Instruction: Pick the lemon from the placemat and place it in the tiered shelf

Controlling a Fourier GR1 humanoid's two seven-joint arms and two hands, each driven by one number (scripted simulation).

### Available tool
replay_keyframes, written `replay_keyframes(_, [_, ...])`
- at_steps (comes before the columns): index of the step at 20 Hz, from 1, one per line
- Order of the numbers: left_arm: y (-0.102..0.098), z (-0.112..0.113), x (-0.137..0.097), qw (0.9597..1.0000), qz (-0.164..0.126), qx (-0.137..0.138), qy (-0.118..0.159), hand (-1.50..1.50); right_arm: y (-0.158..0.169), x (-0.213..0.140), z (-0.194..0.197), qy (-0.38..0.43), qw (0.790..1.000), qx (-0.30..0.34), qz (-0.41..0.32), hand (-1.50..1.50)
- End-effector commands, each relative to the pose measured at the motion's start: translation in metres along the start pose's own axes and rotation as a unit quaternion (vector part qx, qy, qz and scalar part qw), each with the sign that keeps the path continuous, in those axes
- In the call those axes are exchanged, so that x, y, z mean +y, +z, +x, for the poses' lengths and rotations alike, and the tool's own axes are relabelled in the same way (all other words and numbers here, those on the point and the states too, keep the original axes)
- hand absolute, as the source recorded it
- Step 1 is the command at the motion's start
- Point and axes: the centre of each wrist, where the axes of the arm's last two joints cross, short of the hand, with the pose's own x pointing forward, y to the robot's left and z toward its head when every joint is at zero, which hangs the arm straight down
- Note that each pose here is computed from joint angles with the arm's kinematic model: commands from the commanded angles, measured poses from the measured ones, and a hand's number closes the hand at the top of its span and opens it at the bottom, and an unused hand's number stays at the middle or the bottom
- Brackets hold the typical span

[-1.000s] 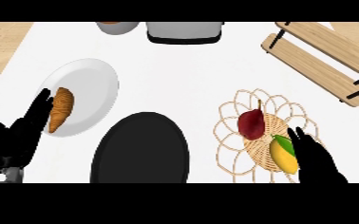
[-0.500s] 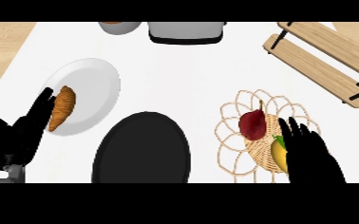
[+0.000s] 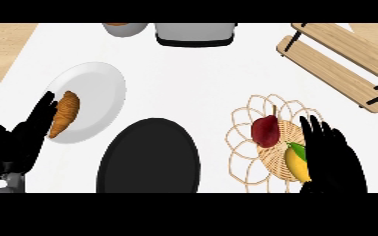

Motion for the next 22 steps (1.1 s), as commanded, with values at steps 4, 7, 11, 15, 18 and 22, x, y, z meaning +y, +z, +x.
replay_keyframes(4, [0.002,-0.009,-0.003,0.9999,-0.008,0.005,0.004,0.00,-0.020,0.026,0.009,0.006,1.000,0.012,0.001,-1.50])
replay_keyframes(7, [-0.001,-0.017,0.007,1.0000,0.004,-0.004,-0.006,0.00,-0.026,0.025,-0.011,0.011,1.000,0.010,-0.010,-1.50])
replay_keyframes(11, [0.008,-0.013,-0.002,1.0000,-0.005,0.002,-0.001,0.00,-0.041,0.017,-0.007,-0.006,1.000,0.010,-0.003,-1.50])
replay_keyframes(15, [-0.013,-0.009,0.024,1.0000,-0.006,-0.002,0.004,0.00,-0.049,0.035,-0.012,0.004,1.000,0.003,0.001,-1.50])
replay_keyframes(18, [-0.002,0.005,-0.009,1.0000,-0.001,0.005,0.002,0.00,-0.052,0.066,-0.015,-0.001,1.000,0.010,0.010,-1.50])
replay_keyframes(22, [-0.003,0.007,0.012,1.0000,0.000,0.009,0.001,0.00,-0.054,0.048,-0.017,-0.028,0.999,-0.003,0.024,1.50])
